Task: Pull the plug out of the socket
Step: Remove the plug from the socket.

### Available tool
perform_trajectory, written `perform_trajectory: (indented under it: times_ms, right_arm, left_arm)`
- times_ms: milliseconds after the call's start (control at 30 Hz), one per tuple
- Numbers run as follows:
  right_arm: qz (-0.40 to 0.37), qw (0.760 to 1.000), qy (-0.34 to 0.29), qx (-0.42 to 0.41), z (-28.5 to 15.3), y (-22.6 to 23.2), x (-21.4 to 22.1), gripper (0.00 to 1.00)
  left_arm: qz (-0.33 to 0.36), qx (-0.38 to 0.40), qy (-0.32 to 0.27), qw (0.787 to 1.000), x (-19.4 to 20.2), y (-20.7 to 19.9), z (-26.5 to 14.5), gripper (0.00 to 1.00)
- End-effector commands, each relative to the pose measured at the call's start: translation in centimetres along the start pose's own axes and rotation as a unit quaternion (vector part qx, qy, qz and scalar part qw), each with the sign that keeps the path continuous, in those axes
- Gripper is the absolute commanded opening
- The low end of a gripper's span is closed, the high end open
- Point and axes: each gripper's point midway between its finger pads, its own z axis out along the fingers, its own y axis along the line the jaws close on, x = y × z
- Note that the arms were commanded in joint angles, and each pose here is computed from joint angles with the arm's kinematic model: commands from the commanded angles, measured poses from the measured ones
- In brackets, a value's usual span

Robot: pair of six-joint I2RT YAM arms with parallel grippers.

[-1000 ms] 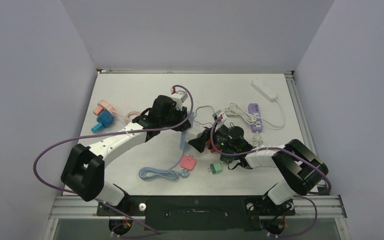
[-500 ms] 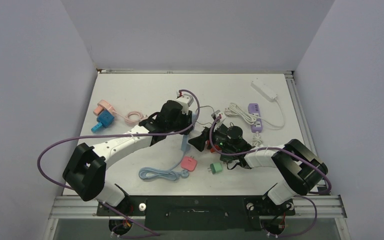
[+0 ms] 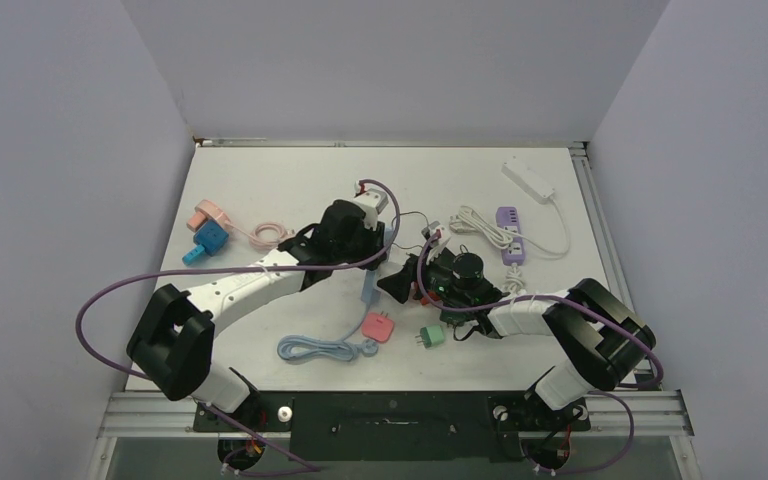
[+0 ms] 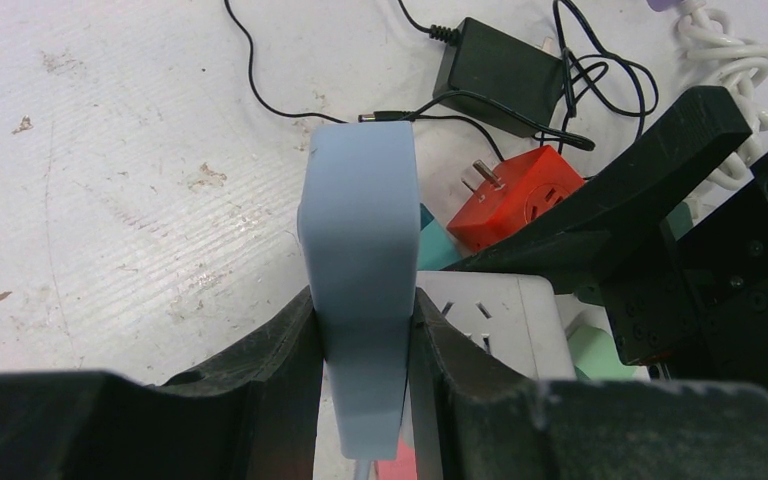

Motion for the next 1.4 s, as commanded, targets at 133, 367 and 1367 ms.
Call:
perform_trajectory:
  times_ms: [133,367,1367]
  right_arm:
    - [-0.04,0.997,-0.035,-0.061,0.2,3.2,-2.6,0.34]
    - [-0.033,0.994,-0.047,-0.09,-0.5,3.3,-3.2,0.26]
    - [-0.08,0.996,-0.037,0.02,0.4,2.2,-2.5,0.05]
  left_arm:
    - [0.034,0.152,-0.091,0.984,-6.1,-3.0,-2.5,0.0]
    - [0.062,0.233,-0.112,0.964,-7.1,-4.8,-5.1,0.0]
    - [0.101,-0.058,-0.044,0.992,-3.7,1.2,-1.1,0.0]
